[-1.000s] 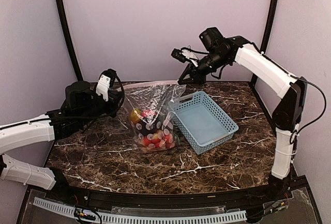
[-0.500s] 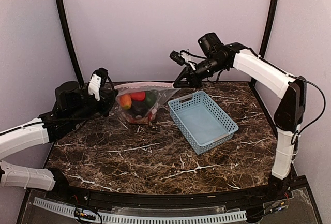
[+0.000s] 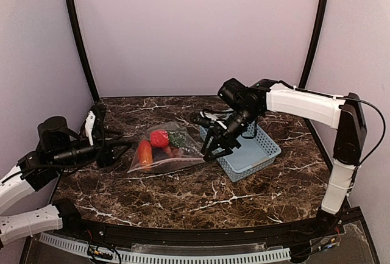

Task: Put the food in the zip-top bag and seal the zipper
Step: Place the zipper food storage bag at the center of the board, then reset both arms

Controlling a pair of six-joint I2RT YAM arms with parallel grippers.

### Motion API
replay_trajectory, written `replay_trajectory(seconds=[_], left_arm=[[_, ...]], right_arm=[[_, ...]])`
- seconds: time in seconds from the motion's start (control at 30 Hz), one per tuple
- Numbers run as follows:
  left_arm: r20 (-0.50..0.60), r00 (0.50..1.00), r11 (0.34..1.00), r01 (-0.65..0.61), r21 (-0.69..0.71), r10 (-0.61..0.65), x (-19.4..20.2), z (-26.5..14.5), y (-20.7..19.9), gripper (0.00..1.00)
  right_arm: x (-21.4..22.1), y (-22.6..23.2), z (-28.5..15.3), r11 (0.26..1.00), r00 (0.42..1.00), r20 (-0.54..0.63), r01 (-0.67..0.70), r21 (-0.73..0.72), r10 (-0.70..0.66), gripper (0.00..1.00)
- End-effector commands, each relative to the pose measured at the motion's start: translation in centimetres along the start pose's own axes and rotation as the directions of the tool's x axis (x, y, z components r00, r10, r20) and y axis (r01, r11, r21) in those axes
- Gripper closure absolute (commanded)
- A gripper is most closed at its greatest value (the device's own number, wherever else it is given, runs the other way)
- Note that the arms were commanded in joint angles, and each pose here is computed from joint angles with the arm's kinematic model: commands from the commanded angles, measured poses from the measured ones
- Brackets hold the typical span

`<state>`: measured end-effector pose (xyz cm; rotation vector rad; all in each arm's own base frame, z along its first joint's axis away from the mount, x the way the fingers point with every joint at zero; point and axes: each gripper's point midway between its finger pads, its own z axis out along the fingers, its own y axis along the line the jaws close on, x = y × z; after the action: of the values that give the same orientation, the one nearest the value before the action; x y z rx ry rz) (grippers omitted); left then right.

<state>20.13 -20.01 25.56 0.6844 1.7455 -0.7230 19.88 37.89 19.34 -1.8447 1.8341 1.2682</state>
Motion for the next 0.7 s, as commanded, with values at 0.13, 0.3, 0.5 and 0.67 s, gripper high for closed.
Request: replay_trajectory(seconds=[0.13, 0.3, 0.5, 0.67], left_arm=[[-0.052, 0.998, 0.999, 0.045, -0.011, -0.046, 0.6, -1.4, -0.2, 0.34], [-0.080, 0.996, 0.975, 0.010, -0.221, -0.028, -1.2, 0.0, 3.7, 0.29], [-0.122, 0.992, 0.908, -0.060, -0.414, 0.010, -3.6, 1.5, 7.6, 0.26], [-0.092, 0.995, 0.871, -0.070, -0.487, 0.029, -5.0, 2.1, 9.1, 0.24]], right_arm=[[-0.4, 4.6, -3.4, 0.996, 0.997, -0.017, 0.079, 0.038, -0.078, 0.50], [-1.2, 3.1, -6.7, 0.974, 0.993, -0.010, 0.121, 0.191, -0.122, 0.45], [-2.8, -1.2, -14.6, 0.919, 0.986, 0.154, -0.007, 0.395, -0.058, 0.41], [-2.0, -4.2, -20.6, 0.824, 0.960, 0.281, -0.151, 0.545, -0.010, 0.39]])
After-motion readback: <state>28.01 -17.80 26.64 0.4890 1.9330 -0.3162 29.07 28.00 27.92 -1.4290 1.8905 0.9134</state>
